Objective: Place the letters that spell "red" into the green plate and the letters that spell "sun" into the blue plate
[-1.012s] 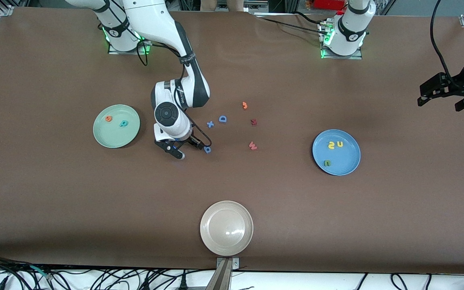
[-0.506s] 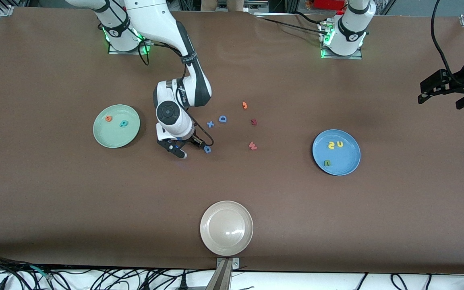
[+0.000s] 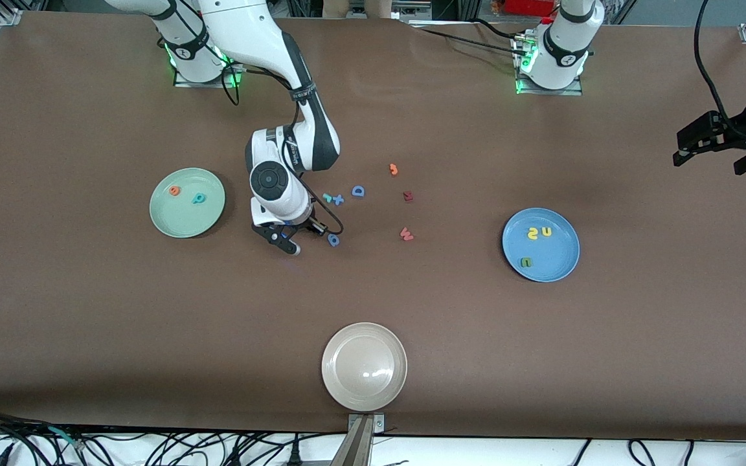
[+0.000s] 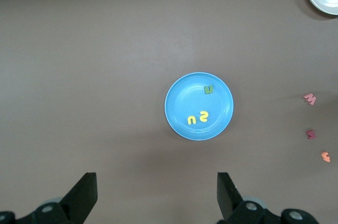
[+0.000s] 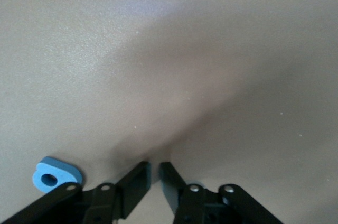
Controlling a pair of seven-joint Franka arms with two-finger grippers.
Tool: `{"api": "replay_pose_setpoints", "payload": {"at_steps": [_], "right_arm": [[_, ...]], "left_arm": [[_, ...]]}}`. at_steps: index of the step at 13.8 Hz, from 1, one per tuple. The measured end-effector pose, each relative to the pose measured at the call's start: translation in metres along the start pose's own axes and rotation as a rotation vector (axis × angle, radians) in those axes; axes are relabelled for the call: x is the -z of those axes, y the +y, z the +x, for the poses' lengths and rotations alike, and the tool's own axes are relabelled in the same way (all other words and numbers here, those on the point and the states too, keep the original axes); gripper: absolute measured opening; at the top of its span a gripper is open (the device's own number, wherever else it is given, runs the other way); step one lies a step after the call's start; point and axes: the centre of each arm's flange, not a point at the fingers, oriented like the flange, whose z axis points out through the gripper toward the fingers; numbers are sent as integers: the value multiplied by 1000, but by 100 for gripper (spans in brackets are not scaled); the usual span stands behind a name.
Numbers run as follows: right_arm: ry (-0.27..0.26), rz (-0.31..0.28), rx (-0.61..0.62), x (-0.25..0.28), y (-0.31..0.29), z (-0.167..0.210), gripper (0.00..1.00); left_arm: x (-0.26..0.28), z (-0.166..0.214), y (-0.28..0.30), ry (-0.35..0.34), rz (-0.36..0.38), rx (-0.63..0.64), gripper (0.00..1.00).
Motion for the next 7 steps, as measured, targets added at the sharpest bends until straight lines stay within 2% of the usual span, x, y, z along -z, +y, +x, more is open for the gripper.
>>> {"api": "replay_pose_setpoints", "payload": {"at_steps": [1,4,7], "right_arm": [[0,0,0,0,0,0,10],[-6,-5,-3,1,1,1,10],[-46,-43,-34,17,14,17,10]], "left_arm": [[0,0,0,0,0,0,100],[0,0,0,0,0,0,100],[0,0,0,0,0,1,100]]}}
